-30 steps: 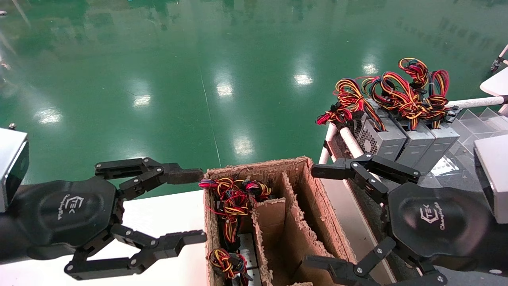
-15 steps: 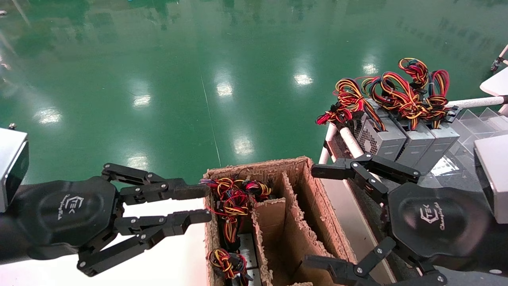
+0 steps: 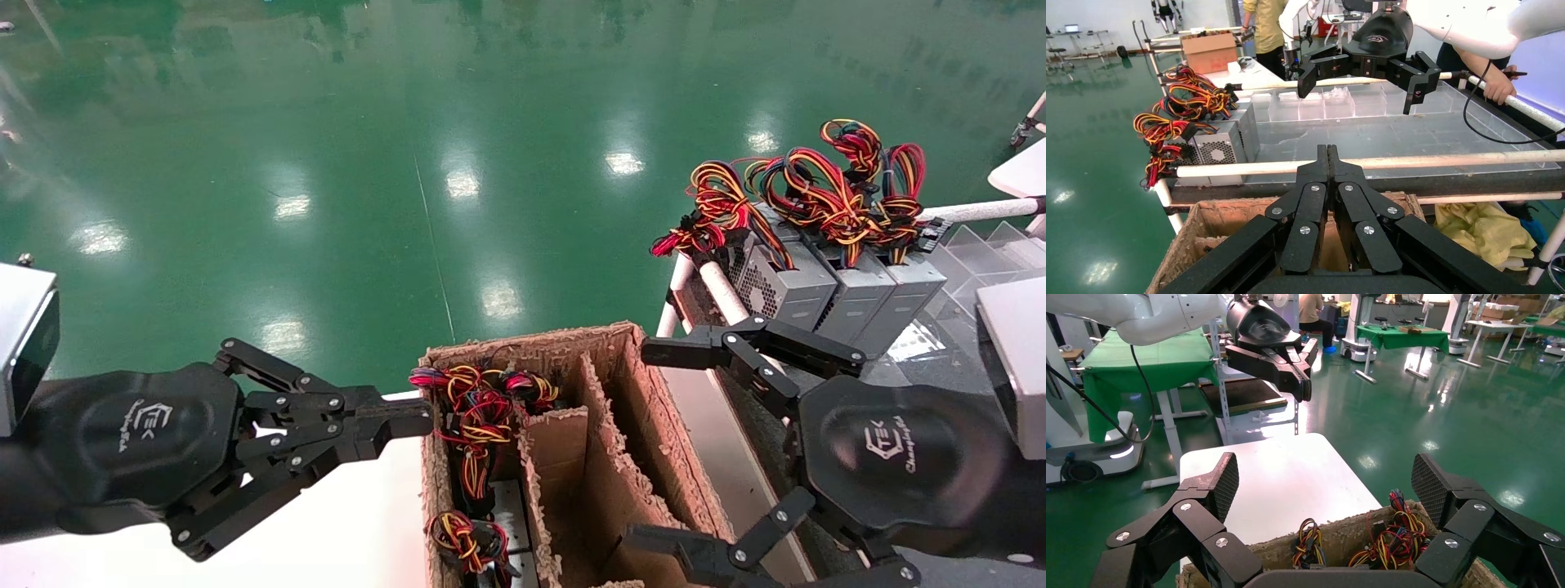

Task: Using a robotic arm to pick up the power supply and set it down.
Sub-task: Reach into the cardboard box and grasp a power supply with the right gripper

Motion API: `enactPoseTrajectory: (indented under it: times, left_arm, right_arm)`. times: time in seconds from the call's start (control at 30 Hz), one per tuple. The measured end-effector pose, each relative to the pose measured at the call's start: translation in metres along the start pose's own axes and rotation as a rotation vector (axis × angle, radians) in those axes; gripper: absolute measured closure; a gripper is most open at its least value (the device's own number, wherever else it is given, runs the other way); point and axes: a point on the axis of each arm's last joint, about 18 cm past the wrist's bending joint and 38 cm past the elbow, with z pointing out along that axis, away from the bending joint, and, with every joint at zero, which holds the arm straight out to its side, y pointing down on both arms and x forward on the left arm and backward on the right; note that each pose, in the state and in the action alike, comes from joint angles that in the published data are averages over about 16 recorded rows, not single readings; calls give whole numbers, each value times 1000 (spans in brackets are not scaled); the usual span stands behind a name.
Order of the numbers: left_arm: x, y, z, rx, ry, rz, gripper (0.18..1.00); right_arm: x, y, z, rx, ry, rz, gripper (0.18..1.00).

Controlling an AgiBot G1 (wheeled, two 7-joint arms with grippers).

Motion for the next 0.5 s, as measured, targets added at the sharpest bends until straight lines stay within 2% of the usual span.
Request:
enactPoseTrajectory:
  times: [0.27,0.5]
  left_arm:
    - [0,0,0,0,0,0,983]
    - [0,0,0,0,0,0,955]
  right_arm:
    - [0,0,0,0,0,1,178]
    - [2,7,0,-16,13,26,178]
